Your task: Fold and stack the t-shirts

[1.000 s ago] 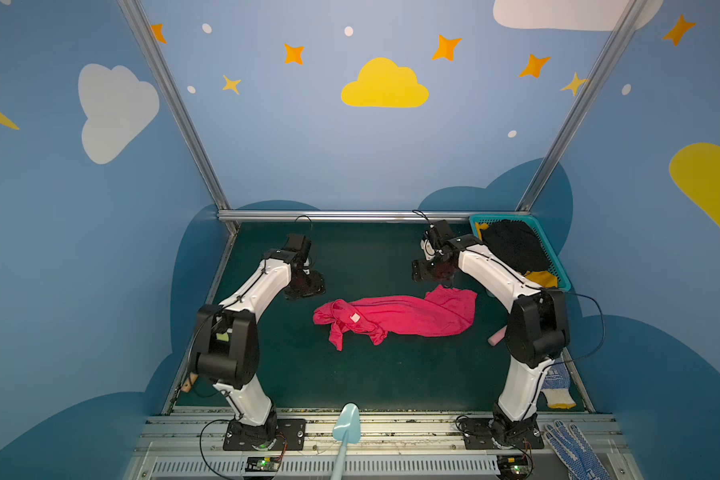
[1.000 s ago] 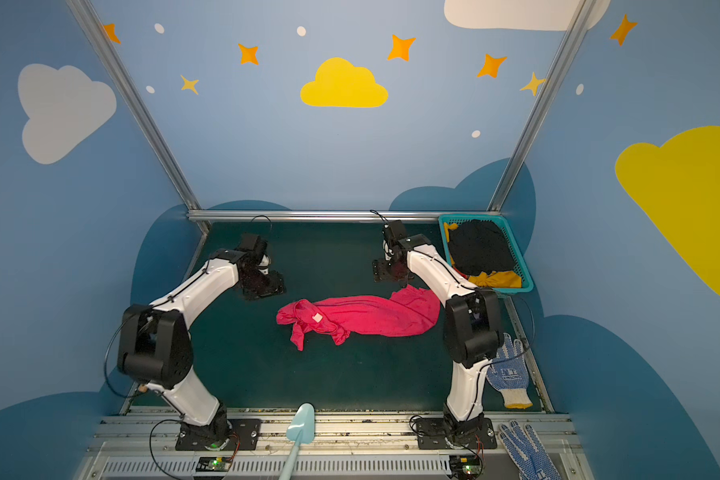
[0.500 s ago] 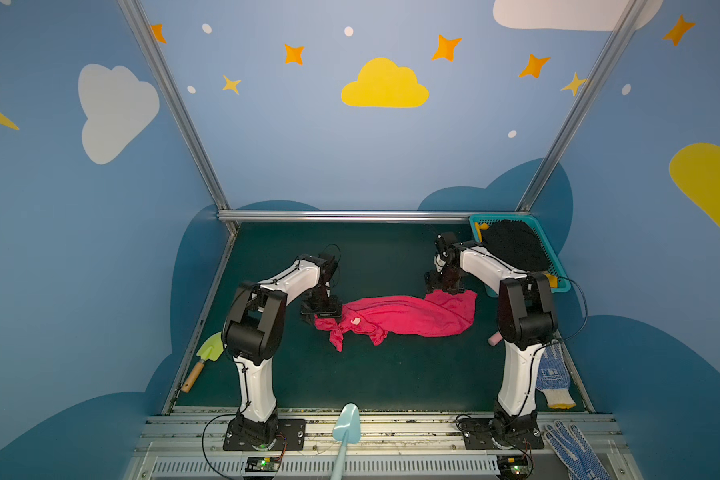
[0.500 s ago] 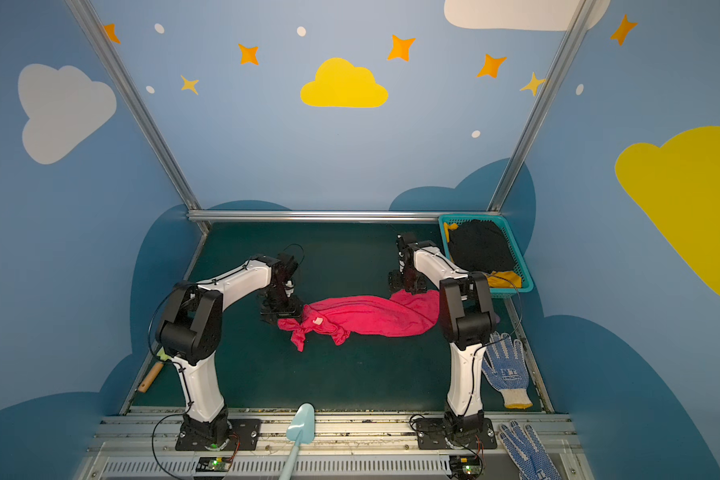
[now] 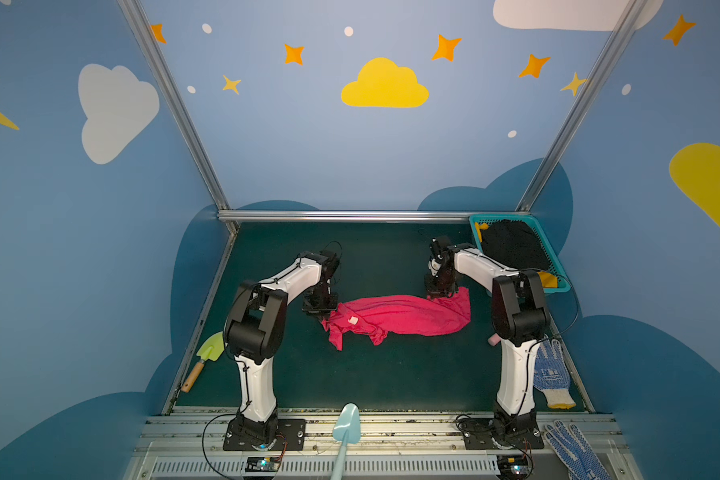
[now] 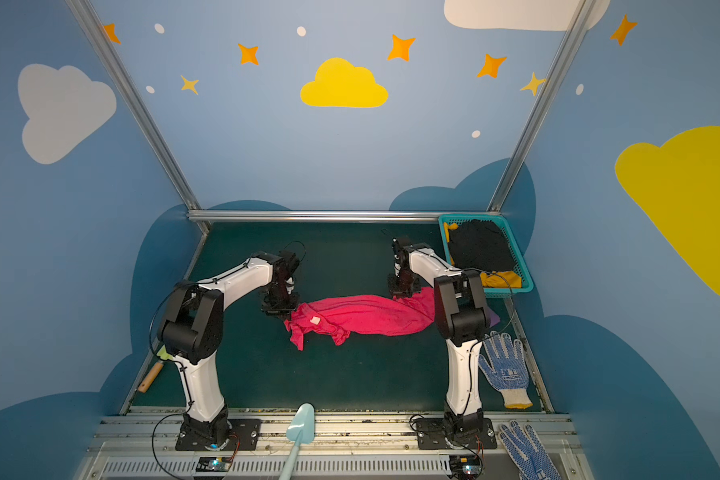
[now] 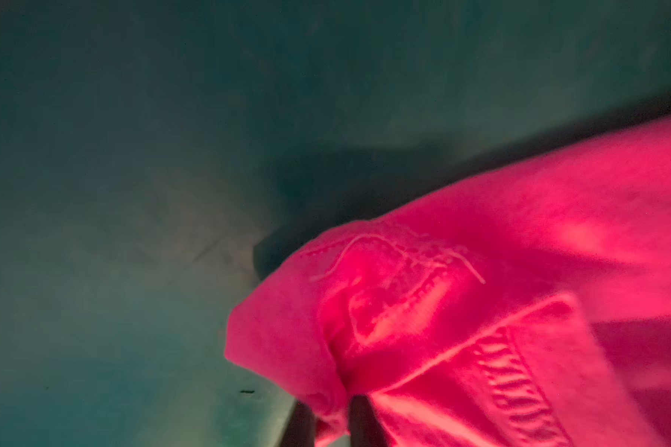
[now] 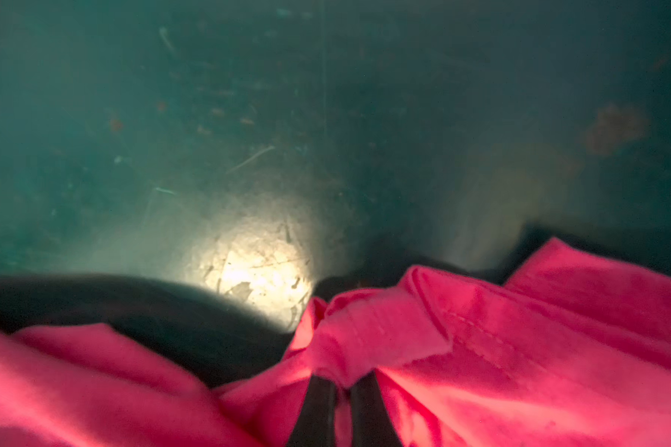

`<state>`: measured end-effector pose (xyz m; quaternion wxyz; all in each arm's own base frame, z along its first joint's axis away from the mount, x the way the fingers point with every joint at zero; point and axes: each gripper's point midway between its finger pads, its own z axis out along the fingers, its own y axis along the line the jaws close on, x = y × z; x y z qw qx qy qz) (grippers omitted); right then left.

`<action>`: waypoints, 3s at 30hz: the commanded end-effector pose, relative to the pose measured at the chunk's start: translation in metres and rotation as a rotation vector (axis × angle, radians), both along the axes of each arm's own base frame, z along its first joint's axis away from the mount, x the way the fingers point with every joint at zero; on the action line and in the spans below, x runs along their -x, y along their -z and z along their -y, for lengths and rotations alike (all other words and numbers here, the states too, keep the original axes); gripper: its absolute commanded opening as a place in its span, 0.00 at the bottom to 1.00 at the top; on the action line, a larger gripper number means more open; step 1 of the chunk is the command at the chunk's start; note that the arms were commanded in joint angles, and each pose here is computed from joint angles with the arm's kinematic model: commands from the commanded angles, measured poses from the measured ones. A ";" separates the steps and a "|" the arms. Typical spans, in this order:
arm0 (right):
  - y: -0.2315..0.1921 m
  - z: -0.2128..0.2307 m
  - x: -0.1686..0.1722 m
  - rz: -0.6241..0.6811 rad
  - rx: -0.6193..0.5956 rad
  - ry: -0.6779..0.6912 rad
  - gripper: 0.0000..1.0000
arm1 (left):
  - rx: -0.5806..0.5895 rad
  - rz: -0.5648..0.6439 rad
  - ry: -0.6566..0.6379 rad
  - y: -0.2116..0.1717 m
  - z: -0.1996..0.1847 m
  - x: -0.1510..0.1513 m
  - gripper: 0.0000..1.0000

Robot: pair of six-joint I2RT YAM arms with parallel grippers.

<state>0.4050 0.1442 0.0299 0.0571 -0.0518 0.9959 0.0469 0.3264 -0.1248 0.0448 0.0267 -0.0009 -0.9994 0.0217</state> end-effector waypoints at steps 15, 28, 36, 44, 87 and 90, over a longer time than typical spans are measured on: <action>-0.186 0.013 0.009 0.556 -0.122 -0.008 0.00 | 0.236 0.857 0.046 -0.200 -0.029 -0.024 0.07; -0.049 0.036 0.121 0.091 -0.057 0.147 0.01 | 0.355 0.634 0.277 -0.149 0.006 0.076 0.38; -0.048 0.061 0.132 0.040 0.132 0.178 0.53 | 0.194 0.668 0.105 -0.145 -0.020 0.049 0.65; -0.086 0.060 0.079 0.193 0.146 0.164 0.81 | 0.041 0.487 -0.089 -0.114 -0.033 -0.014 0.80; -0.155 0.041 0.053 0.508 -0.134 0.138 0.00 | 0.458 0.812 0.144 -0.181 0.035 -0.012 0.05; -0.119 0.048 0.074 0.434 -0.124 0.181 0.00 | 0.525 0.771 0.155 -0.164 0.047 0.021 0.07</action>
